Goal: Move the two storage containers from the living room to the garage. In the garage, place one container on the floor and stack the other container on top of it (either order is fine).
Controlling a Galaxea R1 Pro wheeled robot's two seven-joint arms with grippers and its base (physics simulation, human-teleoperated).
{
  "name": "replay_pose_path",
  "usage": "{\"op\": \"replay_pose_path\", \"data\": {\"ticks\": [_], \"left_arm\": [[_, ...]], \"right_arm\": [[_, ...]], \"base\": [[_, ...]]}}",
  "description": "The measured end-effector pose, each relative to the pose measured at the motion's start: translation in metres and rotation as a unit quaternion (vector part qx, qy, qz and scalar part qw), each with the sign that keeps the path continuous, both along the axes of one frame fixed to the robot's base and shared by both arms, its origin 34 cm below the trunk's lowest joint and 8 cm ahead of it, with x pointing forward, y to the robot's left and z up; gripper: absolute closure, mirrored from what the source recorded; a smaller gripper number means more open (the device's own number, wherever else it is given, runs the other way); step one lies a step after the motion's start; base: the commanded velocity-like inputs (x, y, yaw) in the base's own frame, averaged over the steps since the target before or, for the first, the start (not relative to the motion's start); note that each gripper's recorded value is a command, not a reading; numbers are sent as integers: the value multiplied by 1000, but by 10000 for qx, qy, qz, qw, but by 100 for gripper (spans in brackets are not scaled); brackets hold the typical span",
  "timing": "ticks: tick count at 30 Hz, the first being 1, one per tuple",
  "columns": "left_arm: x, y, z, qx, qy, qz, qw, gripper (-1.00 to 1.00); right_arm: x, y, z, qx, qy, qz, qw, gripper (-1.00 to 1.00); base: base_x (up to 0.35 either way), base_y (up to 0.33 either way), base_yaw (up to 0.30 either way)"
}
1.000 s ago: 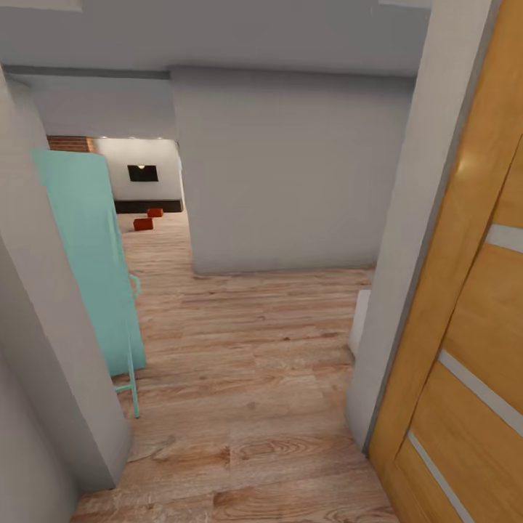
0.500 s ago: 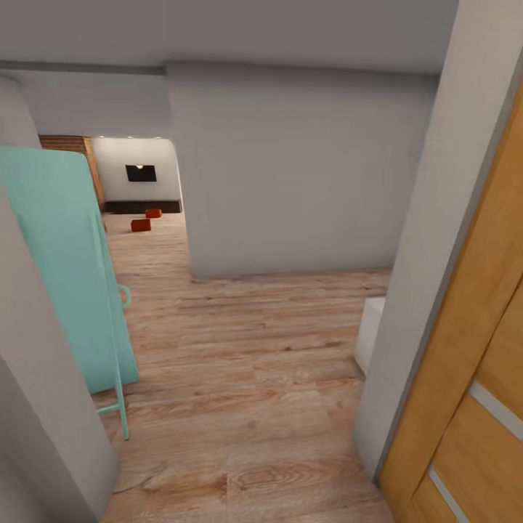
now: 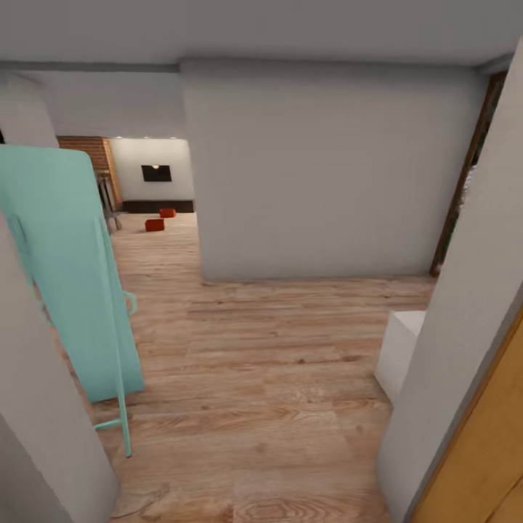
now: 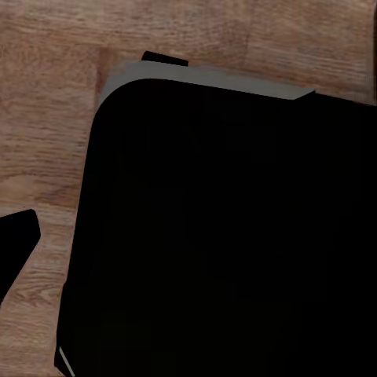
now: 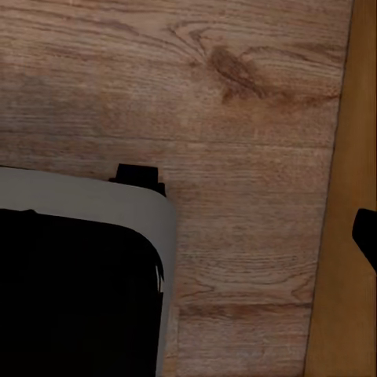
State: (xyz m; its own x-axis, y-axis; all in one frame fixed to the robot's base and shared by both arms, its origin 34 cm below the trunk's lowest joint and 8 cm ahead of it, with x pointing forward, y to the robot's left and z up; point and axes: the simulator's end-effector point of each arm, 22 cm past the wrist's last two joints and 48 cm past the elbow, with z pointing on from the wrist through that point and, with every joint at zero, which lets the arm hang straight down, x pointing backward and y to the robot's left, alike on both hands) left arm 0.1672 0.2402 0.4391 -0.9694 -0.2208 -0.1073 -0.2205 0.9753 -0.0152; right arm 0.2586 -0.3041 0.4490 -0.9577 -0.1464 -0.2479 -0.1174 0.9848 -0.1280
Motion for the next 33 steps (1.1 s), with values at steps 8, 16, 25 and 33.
{"op": "replay_pose_path", "data": {"ticks": [8, 16, 25, 33], "left_arm": [[0, 0, 0, 0, 0, 1, 10000, -100], [0, 0, 0, -1, 0, 2, 10000, -100], [0, 0, 0, 0, 0, 2, 10000, -100], [0, 0, 0, 1, 0, 2, 10000, -100]], "right_arm": [[0, -1, 0, 2, -4, 13, 10000, -100], [1, -4, 0, -11, -5, 17, 10000, -100], [0, -2, 0, 5, -1, 21, 10000, -100], [1, -4, 0, -10, -8, 15, 10000, -100]], "base": [[325, 0, 12], [325, 0, 1], [325, 0, 0], [325, 0, 0]]}}
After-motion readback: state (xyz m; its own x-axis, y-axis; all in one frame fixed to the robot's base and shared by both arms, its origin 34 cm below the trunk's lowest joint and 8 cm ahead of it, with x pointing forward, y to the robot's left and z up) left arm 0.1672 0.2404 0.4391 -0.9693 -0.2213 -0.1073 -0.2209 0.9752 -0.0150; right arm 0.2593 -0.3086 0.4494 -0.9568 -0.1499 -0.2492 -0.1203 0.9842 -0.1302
